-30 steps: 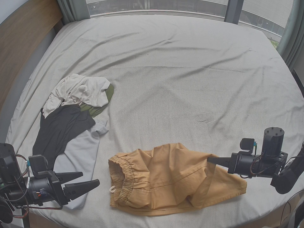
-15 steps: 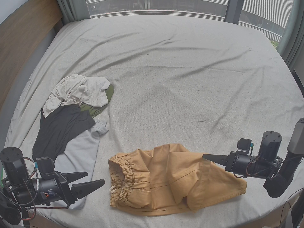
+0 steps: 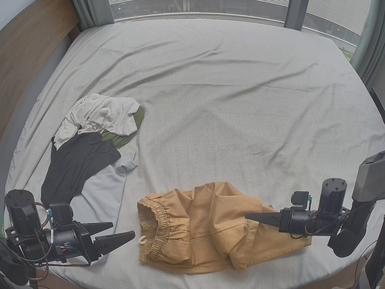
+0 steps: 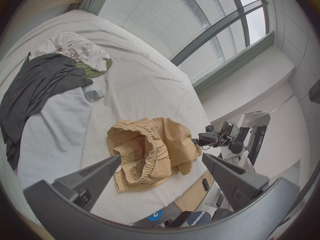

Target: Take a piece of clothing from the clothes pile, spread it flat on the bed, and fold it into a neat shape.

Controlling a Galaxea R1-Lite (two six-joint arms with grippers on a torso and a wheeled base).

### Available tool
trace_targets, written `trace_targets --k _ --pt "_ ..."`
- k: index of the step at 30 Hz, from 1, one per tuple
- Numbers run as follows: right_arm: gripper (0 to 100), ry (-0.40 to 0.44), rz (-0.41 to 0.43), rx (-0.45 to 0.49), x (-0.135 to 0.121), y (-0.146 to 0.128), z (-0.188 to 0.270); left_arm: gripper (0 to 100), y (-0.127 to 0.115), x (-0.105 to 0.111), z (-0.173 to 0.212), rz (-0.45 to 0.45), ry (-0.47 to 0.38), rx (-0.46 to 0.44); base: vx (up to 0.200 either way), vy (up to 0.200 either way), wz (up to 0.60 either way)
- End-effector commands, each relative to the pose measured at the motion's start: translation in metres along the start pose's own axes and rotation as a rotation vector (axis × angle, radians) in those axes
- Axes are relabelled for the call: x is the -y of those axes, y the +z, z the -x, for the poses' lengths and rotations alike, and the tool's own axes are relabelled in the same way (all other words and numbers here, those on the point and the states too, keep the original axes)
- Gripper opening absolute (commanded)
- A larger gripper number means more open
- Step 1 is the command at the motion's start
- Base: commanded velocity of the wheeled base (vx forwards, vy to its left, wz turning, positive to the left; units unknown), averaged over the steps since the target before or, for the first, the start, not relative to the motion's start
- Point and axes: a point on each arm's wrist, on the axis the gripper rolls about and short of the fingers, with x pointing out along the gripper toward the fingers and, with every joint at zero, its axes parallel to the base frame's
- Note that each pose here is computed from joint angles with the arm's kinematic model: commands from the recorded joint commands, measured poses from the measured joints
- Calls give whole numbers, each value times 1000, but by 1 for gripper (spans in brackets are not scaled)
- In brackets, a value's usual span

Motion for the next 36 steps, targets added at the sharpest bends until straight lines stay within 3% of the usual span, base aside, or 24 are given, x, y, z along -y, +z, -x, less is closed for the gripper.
trace_targets --k 1,36 --pt "100 7 1 -24 -2 -5 -4 100 0 0 0 0 -1 2 0 0 0" --pt "100 141 69 -121 -23 -16 -41 100 2 1 0 -10 -14 25 0 0 0"
